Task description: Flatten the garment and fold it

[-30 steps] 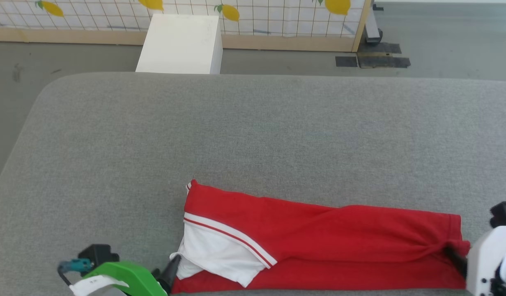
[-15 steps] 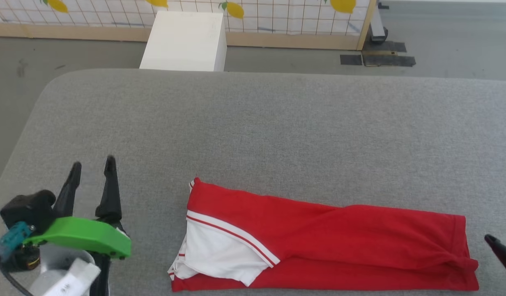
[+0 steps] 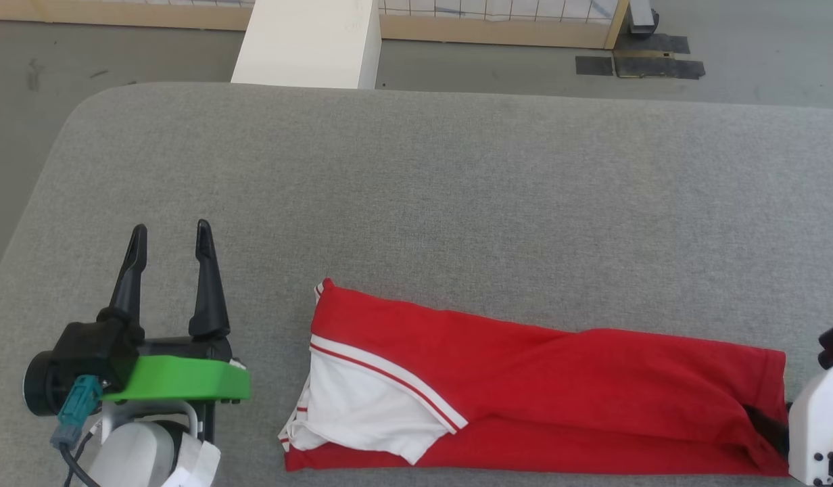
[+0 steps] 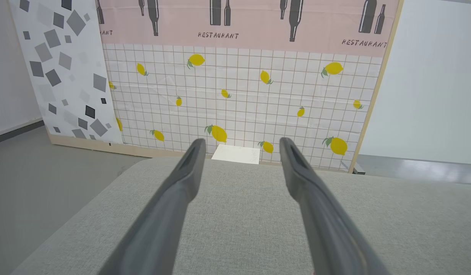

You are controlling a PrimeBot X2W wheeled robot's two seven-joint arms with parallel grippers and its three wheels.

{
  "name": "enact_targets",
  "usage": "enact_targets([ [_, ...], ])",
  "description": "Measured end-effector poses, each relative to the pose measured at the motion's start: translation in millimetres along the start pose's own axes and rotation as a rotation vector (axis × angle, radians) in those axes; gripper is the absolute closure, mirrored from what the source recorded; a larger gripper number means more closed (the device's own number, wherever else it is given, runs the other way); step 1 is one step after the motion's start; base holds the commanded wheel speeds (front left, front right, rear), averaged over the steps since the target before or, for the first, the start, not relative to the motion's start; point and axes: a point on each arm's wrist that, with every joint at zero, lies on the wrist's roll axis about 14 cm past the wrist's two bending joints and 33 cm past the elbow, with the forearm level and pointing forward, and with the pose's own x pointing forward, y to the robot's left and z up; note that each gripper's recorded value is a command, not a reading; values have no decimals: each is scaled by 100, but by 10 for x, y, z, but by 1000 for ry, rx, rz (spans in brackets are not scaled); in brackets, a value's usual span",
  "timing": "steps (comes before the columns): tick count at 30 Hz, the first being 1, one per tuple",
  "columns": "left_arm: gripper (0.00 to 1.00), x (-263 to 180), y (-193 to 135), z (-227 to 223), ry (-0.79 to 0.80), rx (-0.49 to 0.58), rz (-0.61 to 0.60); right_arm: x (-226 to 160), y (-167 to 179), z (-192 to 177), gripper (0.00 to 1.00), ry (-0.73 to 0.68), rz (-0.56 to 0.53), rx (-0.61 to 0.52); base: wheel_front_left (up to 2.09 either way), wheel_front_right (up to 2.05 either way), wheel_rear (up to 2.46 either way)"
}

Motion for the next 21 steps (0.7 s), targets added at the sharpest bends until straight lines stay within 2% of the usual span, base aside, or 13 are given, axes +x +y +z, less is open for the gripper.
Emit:
enact_targets([
  [4, 0, 10, -16, -18, -8, -15, 5, 79, 194, 71, 0, 0, 55, -51, 0, 0, 0],
  [8, 0, 0, -29, -56, -2, -33, 5, 102, 206, 72, 0, 17, 62, -70, 0, 0, 0],
  [9, 0, 0, -32, -61, -1, -38, 5, 107, 199, 79, 62, 20, 63, -68, 0, 0, 0],
  [10, 0, -3, -34, -72, 1, -43, 4, 111, 188, 75, 89, 26, 63, -66, 0, 0, 0],
  [11, 0, -4, -33, -75, 2, -46, 5, 112, 176, 73, 100, 29, 61, -66, 0, 0, 0],
  [17, 0, -11, -30, -106, 5, -42, 5, 102, 35, 118, 100, 21, 31, -21, 0, 0, 0],
  [21, 0, -29, -54, -165, 20, -54, -1, 47, -321, 194, 100, -11, -61, 36, 0, 0, 0],
])
